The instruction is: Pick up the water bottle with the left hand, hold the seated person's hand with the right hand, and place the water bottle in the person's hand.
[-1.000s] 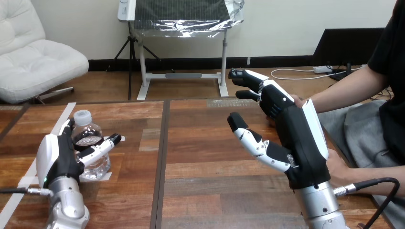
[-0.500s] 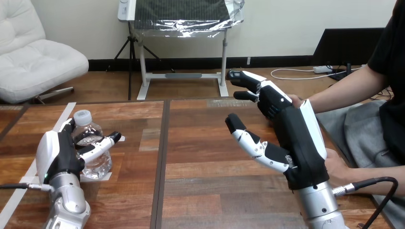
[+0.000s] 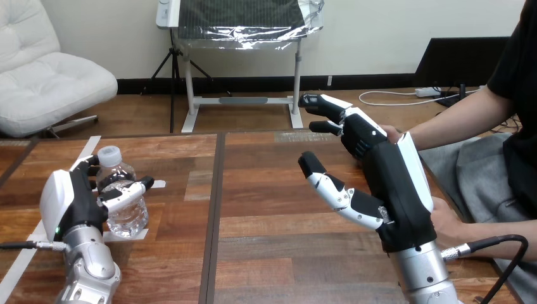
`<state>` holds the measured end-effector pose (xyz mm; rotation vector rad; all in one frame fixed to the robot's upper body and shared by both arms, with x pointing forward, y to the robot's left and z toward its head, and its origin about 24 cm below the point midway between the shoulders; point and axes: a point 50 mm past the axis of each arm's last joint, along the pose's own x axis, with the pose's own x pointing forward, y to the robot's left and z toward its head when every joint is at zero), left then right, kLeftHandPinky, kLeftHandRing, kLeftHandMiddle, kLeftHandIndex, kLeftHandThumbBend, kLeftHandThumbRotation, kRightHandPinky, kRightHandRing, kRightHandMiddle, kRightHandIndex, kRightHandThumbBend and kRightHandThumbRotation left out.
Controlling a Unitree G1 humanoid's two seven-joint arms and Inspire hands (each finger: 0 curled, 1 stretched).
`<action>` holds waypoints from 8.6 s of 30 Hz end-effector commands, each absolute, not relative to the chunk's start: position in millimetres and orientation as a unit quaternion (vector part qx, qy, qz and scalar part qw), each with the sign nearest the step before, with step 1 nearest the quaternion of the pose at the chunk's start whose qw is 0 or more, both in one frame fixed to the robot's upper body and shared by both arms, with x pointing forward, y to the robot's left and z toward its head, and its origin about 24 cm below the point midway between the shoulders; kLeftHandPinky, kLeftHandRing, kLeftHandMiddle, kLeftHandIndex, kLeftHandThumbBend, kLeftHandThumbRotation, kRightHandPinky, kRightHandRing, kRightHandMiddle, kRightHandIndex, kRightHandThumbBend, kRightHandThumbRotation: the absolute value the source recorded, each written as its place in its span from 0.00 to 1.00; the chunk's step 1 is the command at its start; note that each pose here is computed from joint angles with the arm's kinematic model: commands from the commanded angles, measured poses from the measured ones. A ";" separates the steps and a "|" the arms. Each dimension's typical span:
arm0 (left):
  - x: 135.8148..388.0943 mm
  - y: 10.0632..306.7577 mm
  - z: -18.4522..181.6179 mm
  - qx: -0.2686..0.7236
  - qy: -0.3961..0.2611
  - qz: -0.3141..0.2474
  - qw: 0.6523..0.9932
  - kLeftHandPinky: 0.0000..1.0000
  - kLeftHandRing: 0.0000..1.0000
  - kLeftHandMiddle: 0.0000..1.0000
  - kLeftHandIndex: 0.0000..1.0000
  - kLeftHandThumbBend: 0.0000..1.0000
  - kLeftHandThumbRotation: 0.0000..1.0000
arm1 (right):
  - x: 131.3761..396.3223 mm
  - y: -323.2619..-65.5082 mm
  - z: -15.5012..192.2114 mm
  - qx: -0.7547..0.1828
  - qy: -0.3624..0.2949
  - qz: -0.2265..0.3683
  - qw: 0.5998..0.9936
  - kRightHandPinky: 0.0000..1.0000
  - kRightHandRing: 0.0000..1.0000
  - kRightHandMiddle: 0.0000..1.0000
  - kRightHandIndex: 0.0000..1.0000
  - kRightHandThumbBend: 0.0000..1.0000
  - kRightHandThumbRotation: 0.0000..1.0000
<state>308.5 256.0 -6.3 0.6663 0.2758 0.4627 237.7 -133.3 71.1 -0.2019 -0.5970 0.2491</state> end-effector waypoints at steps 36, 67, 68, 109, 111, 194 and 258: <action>322.7 251.3 11.6 0.395 0.073 0.212 0.891 0.43 0.47 0.50 0.51 0.71 0.00 | 239.4 -136.4 84.6 -0.092 -0.323 0.121 0.934 0.74 0.82 0.82 0.76 0.41 0.18; 317.0 246.7 10.9 0.333 0.038 0.217 0.917 0.43 0.46 0.50 0.51 0.70 0.00 | 239.4 -137.2 85.6 -0.091 -0.325 0.120 0.934 0.76 0.82 0.80 0.75 0.41 0.18; 316.8 245.6 11.7 0.321 0.033 0.220 0.921 0.42 0.46 0.49 0.51 0.70 0.00 | 239.4 -137.2 85.6 -0.091 -0.325 0.120 0.934 0.76 0.82 0.80 0.75 0.41 0.18; 300.8 208.7 59.8 0.182 -0.144 0.154 0.960 0.43 0.43 0.46 0.48 0.70 0.00 | 242.4 -135.4 86.9 -0.091 -0.327 0.120 0.933 0.76 0.82 0.80 0.76 0.40 0.17; 299.6 206.8 62.5 0.178 -0.149 0.150 0.961 0.43 0.43 0.46 0.48 0.70 0.00 | 242.6 -135.1 86.9 -0.090 -0.326 0.120 0.933 0.76 0.82 0.80 0.76 0.40 0.17; 262.4 176.0 85.5 0.135 -0.197 0.065 0.969 0.47 0.44 0.44 0.48 0.66 0.00 | 256.4 -283.4 143.5 -0.635 0.013 0.070 0.769 0.77 0.90 0.91 0.87 0.83 0.30; 265.6 182.9 81.9 0.130 -0.184 0.064 0.972 0.47 0.44 0.45 0.48 0.66 0.00 | 296.0 -301.2 129.8 -0.733 0.257 0.202 0.597 0.00 0.90 0.91 0.86 0.80 0.30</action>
